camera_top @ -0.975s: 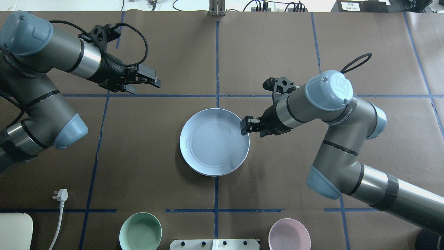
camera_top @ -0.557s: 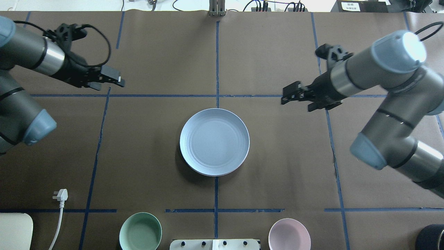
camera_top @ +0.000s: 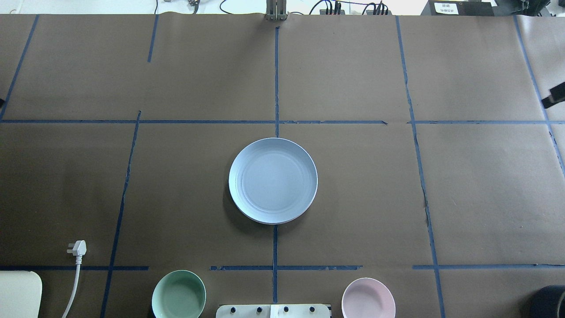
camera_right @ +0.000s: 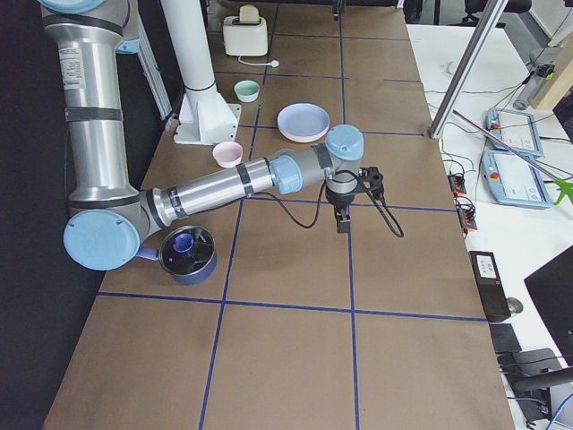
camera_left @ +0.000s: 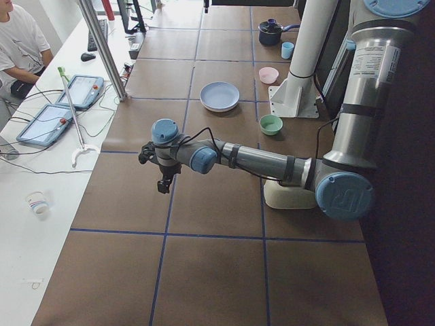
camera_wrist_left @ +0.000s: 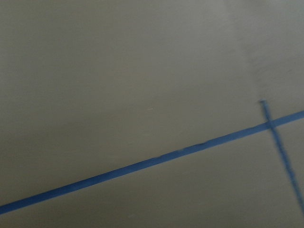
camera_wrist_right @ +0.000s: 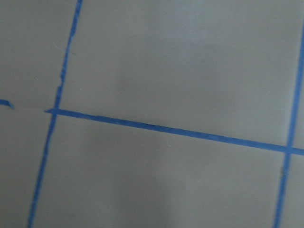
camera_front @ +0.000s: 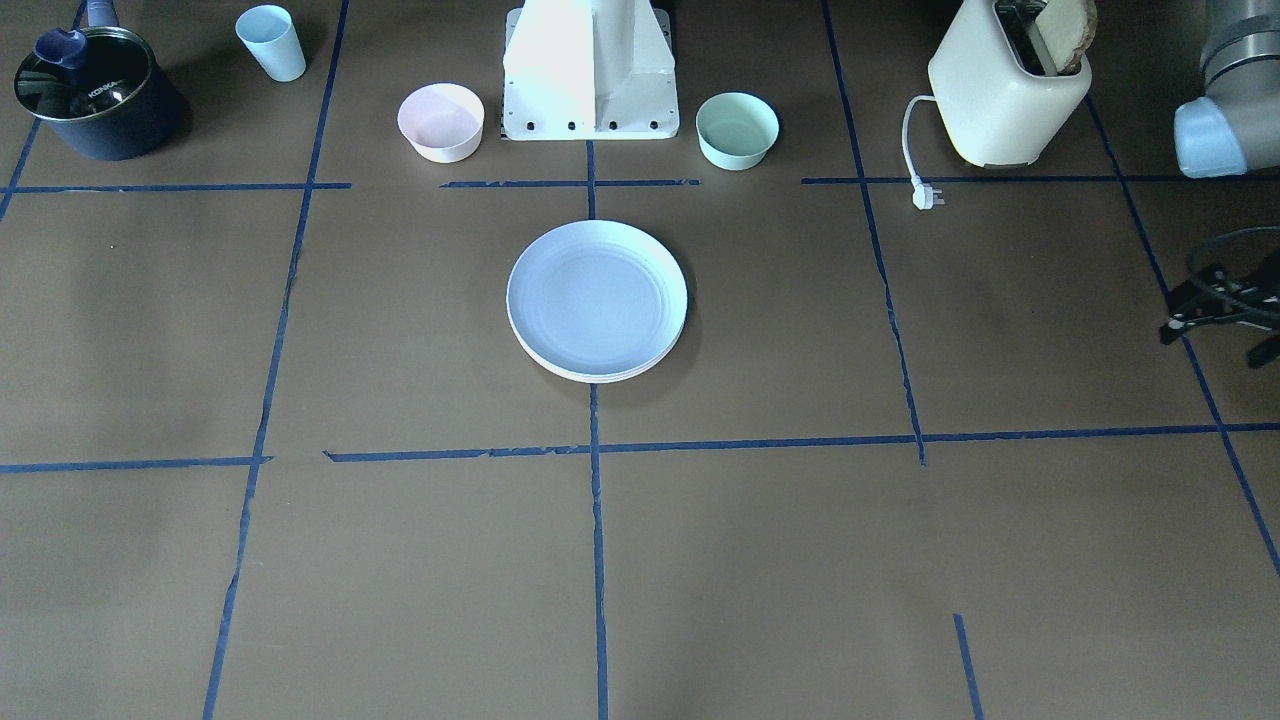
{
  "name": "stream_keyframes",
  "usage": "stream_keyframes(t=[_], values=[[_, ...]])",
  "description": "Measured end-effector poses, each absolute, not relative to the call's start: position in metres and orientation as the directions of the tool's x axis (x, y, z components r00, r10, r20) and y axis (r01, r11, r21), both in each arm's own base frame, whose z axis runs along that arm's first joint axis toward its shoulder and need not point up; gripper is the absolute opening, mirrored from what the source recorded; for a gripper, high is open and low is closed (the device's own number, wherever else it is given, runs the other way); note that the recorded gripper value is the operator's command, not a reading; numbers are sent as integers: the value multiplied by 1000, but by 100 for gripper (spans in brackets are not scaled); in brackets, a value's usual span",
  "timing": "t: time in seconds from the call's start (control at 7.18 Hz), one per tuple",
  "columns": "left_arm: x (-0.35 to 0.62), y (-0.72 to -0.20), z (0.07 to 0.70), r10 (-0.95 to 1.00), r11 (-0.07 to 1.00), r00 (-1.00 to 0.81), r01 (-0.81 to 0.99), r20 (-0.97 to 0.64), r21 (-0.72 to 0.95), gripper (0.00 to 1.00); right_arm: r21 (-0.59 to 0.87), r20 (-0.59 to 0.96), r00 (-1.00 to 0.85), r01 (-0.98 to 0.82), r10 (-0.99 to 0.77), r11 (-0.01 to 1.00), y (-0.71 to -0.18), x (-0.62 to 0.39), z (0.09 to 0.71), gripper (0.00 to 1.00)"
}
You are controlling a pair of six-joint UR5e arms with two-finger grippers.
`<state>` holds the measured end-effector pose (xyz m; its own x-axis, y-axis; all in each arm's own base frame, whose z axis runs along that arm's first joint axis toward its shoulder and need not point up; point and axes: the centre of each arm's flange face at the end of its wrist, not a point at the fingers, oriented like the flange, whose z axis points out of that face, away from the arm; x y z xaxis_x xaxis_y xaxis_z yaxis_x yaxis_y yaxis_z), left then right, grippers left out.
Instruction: Stack three plates with pink and blue
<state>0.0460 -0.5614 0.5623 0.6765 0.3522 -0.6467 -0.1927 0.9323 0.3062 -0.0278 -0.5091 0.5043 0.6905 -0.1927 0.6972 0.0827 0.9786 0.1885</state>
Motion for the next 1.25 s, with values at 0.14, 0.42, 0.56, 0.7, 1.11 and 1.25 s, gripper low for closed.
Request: stream_keyframes(t=[0.14,0.42,0.56,0.7,1.11,1.25], values=[[-1,-556,578,339,940,690,-215,-640,266,100,185,677,698,146,-234,972,-502,6,533,100],[-39,-542,594,270,963,700,-213,-662,167,100,158,682,688,191,-247,969,-496,36,567,100],[-42,-537,600,247,968,690,-208,-680,141,100,151,686,687,188,-240,970,-497,40,569,100],[-41,-533,605,229,972,665,-199,-711,126,100,149,691,684,183,-234,972,-497,40,568,100],[-38,-527,610,206,976,631,-188,-748,110,100,132,700,682,167,-211,977,-496,38,568,100],[-37,-525,612,201,977,629,-187,-751,105,100,128,700,683,167,-209,978,-495,38,569,100]])
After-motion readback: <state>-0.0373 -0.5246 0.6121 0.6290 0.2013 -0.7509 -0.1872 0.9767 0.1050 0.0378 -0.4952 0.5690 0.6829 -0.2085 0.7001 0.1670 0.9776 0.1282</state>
